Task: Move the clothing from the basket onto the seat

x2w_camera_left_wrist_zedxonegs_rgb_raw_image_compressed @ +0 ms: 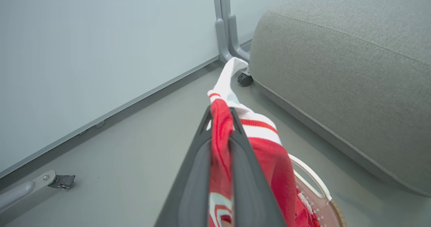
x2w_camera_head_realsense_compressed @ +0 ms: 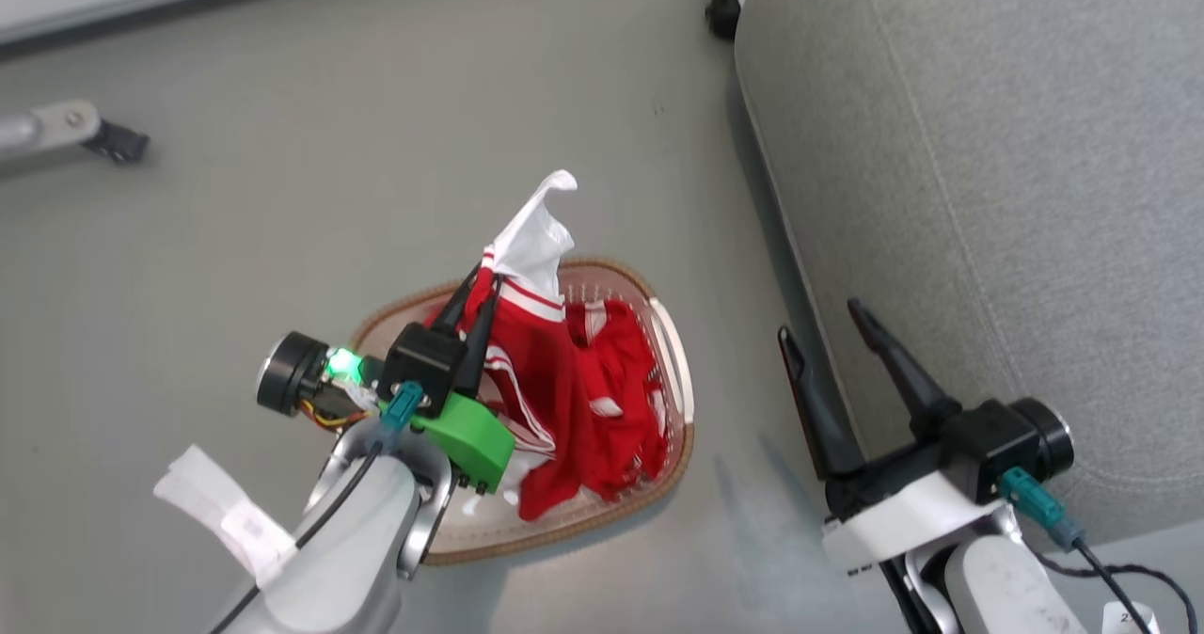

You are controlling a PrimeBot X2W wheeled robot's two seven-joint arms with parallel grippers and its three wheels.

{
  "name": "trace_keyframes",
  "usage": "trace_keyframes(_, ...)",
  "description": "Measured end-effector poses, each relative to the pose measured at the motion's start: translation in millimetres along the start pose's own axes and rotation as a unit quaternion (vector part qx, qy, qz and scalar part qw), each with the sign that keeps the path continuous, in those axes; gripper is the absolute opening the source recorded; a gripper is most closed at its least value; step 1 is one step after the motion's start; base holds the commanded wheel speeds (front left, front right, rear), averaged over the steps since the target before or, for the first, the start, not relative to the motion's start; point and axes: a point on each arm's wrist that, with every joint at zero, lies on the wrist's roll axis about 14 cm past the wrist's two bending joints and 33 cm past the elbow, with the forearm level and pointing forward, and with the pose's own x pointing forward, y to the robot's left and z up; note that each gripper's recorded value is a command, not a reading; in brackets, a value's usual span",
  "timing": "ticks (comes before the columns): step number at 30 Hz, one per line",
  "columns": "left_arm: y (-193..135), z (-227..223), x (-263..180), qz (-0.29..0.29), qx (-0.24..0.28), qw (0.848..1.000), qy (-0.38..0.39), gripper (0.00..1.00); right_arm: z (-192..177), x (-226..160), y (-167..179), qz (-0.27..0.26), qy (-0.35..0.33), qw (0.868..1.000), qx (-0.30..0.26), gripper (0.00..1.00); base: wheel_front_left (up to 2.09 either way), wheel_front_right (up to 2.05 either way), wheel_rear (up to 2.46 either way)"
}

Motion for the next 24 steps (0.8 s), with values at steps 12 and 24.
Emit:
trace_keyframes(12, -15.7, 94.0, -61.7, 0.022, 0.022, 0.992, -0.122, 0.0, 32.3, -51.2, 33.0, 0.026, -0.038, 0.999, 0.007, 1.0, 0.0, 0.0, 0.0)
trace_keyframes(24, -41.3, 152.6, -90.2, -0.003, 0.046, 0.979, -0.201, 0.0, 49.1, -65.4, 55.0, 0.054, -0.065, 0.996, 0.006, 1.0, 0.0, 0.0, 0.0)
